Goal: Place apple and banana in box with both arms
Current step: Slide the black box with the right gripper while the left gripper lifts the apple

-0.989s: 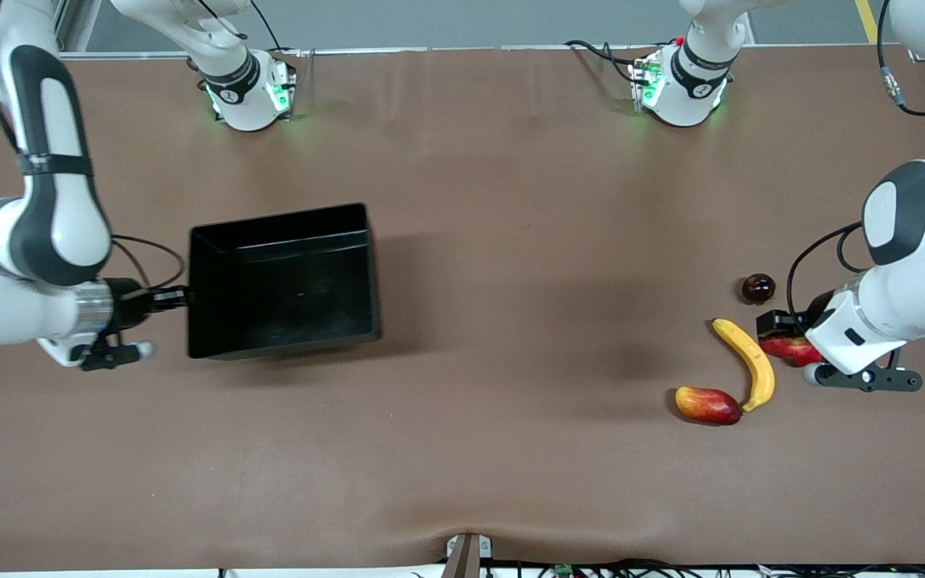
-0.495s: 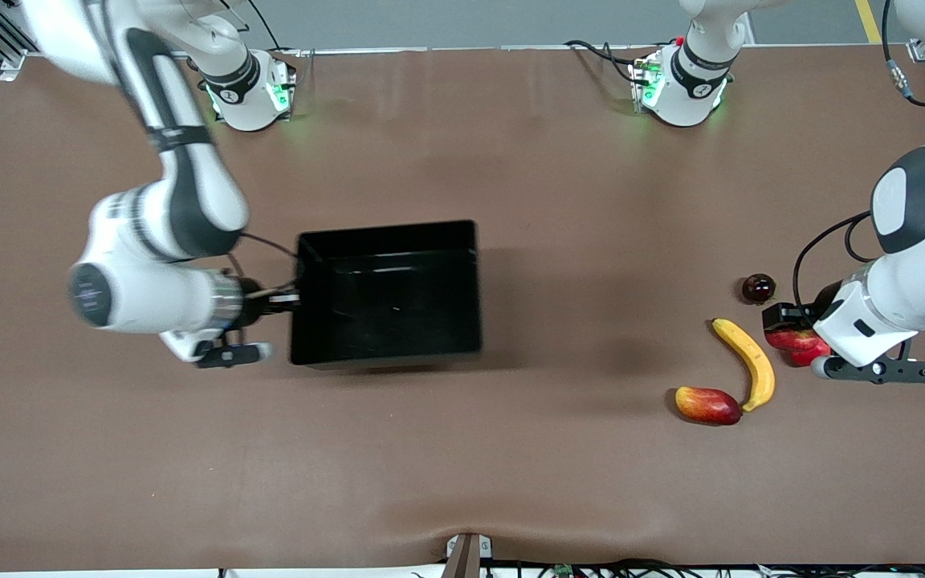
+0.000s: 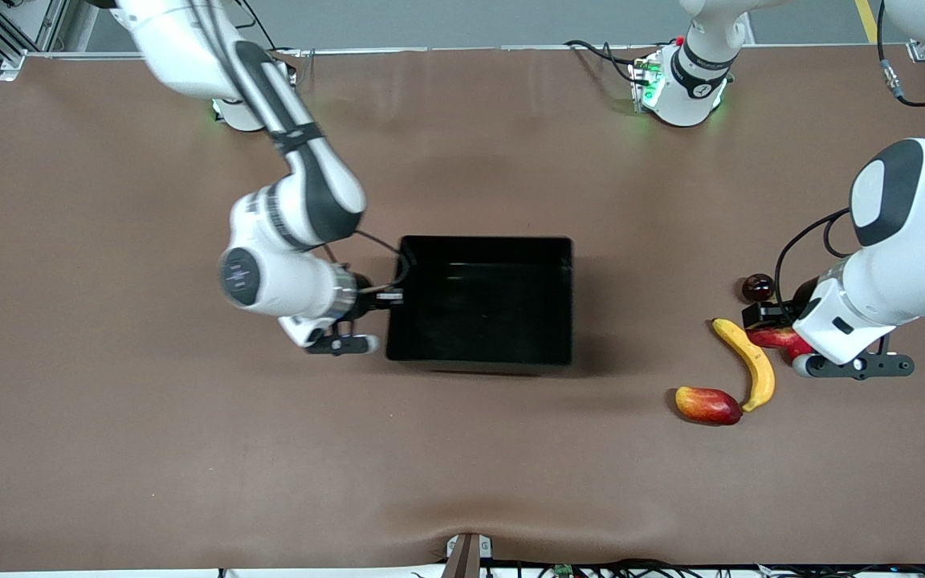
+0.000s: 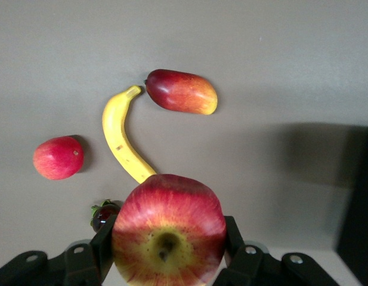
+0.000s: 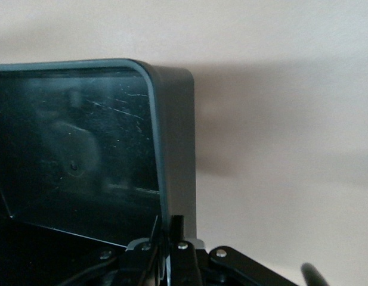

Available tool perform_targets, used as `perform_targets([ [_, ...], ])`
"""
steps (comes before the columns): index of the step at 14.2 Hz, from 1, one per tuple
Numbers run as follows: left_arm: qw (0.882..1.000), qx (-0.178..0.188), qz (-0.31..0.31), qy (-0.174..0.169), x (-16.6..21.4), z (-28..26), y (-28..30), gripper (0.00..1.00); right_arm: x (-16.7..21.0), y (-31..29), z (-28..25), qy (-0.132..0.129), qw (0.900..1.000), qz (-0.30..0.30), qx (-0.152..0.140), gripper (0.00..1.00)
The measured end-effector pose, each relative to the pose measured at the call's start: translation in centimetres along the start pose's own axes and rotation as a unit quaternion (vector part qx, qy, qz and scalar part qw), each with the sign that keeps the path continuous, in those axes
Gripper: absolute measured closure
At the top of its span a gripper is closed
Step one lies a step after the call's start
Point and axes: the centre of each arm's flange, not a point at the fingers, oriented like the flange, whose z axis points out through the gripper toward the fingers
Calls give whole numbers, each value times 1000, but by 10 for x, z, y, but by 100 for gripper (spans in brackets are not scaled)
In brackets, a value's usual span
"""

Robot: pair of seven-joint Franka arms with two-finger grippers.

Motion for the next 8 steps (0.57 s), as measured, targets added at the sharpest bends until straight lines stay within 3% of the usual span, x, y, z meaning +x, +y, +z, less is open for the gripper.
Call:
perform_targets([
  [4,1000,-11,-23,0,-8,-4,38,27,-20,-50,63,26,998,49,-6,94],
  [7,998,-16,-57,-5,-17,-3,73,27,-20,-57,79,37,997,73,-5,94],
  [8,998,-16,-67,-8,-21,0,87,27,-18,-59,78,42,996,74,-1,87],
])
